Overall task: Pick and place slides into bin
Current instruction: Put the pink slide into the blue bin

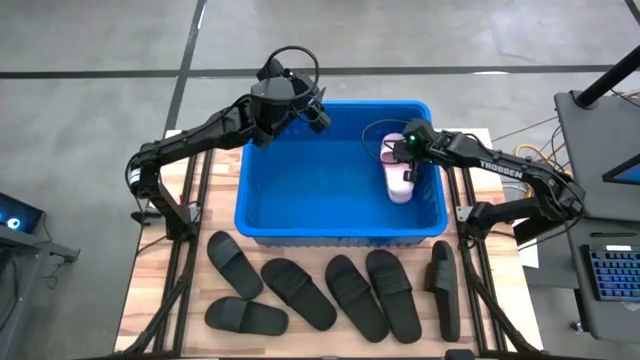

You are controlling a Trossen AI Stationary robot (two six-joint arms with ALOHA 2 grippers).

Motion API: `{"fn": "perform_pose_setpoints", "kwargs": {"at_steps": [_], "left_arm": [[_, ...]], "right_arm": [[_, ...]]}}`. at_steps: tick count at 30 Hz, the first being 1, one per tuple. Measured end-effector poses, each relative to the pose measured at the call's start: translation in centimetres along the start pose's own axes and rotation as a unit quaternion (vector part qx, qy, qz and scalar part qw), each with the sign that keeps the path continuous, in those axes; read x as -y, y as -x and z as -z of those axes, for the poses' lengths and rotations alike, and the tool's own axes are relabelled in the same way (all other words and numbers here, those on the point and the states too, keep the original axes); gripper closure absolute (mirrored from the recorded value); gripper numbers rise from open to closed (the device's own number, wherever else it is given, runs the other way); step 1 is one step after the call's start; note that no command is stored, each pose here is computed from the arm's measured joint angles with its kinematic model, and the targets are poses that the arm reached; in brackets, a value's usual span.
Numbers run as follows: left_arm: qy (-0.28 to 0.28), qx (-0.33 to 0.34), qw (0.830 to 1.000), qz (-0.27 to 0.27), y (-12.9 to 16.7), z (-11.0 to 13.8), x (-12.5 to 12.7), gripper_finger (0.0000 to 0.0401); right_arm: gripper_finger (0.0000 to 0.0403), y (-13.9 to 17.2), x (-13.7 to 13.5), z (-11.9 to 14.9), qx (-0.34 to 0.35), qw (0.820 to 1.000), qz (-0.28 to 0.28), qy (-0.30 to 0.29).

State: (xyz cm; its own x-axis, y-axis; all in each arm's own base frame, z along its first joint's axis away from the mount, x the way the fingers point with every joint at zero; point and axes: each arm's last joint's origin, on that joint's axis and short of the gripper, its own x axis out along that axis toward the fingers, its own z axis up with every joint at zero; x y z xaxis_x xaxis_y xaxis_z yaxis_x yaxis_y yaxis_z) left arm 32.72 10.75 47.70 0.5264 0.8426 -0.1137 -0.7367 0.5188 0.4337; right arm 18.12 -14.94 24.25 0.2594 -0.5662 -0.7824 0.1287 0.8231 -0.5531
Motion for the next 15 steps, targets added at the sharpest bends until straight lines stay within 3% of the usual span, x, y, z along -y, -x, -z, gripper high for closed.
{"fn": "perform_pose_setpoints", "kwargs": {"at_steps": [8,15], "left_arm": [[0.0,0.0,1.0,0.0,0.0,0.0,0.0,0.0167],[-0.001,0.0,1.0,0.0,-0.01,0.01,0.01,0.0167]], "right_arm": [[0.0338,0.06,-0.2,0.45,-0.028,1.0,-0.003,0.005],[0.0278,0.06,-0.27,0.53,-0.036,0.999,0.0,0.027]]}}
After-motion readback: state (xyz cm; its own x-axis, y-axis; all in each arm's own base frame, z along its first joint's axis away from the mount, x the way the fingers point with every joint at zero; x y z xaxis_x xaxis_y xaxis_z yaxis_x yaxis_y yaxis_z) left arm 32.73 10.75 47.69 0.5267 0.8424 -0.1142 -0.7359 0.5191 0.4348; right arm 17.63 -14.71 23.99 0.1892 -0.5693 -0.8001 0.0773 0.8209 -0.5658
